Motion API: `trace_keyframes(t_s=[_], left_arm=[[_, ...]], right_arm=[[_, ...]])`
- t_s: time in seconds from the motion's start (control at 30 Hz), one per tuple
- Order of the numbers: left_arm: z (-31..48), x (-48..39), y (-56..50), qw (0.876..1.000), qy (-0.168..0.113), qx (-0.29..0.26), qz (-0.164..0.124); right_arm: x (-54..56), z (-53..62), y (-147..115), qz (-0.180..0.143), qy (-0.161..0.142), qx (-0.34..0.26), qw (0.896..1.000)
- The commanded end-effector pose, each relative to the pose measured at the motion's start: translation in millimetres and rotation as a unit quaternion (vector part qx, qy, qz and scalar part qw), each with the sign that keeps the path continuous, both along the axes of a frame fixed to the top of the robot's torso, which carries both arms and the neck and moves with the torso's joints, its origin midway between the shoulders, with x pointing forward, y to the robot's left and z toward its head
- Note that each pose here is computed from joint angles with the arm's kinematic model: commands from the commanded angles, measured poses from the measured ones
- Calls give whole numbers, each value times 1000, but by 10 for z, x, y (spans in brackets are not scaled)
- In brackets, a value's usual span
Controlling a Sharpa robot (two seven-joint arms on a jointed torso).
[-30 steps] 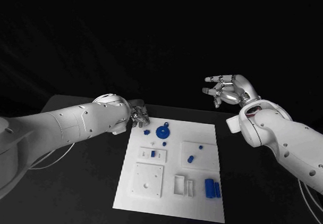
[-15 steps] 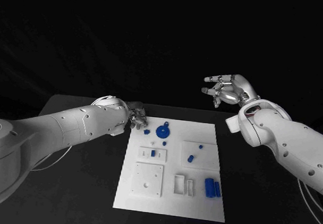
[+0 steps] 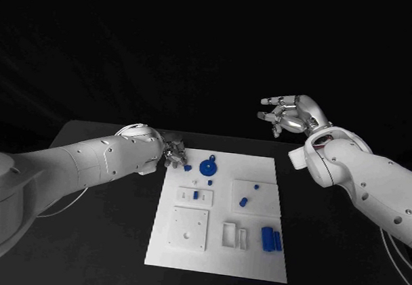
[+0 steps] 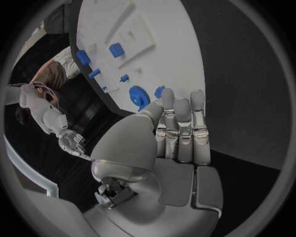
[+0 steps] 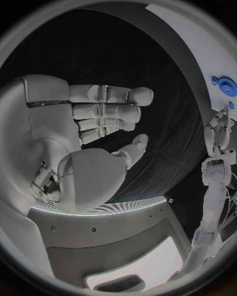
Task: Assemble the parts on the task board
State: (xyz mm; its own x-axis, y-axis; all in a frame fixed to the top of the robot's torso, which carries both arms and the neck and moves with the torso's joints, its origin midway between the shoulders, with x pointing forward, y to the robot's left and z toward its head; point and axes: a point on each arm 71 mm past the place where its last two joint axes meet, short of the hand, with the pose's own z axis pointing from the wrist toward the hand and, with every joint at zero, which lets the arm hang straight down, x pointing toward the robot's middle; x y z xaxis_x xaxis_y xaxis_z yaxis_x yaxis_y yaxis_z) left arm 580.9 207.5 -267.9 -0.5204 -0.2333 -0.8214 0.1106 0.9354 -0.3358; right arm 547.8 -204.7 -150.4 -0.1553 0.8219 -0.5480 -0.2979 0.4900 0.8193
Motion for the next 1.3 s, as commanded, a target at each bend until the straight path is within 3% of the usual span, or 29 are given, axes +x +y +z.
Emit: trace_keyframes(t_s=[0.03,0.43,1.07,1.3], left_arm=[[-25,-21,-17,1000,6,6,-10],[-90,-92,8,999,25,15,-17],[-149,-257,-146,997,53,5,-51],[-137,-260,-115,999,35,5,-39]], right_arm=[[-8,-1,17,8,-1,-5,1000],[-9,-7,-2,7,0,-6,1000],[-15,-24,-27,6,1,-7,1000],[-19,-42,-27,5,3,-11,1000]])
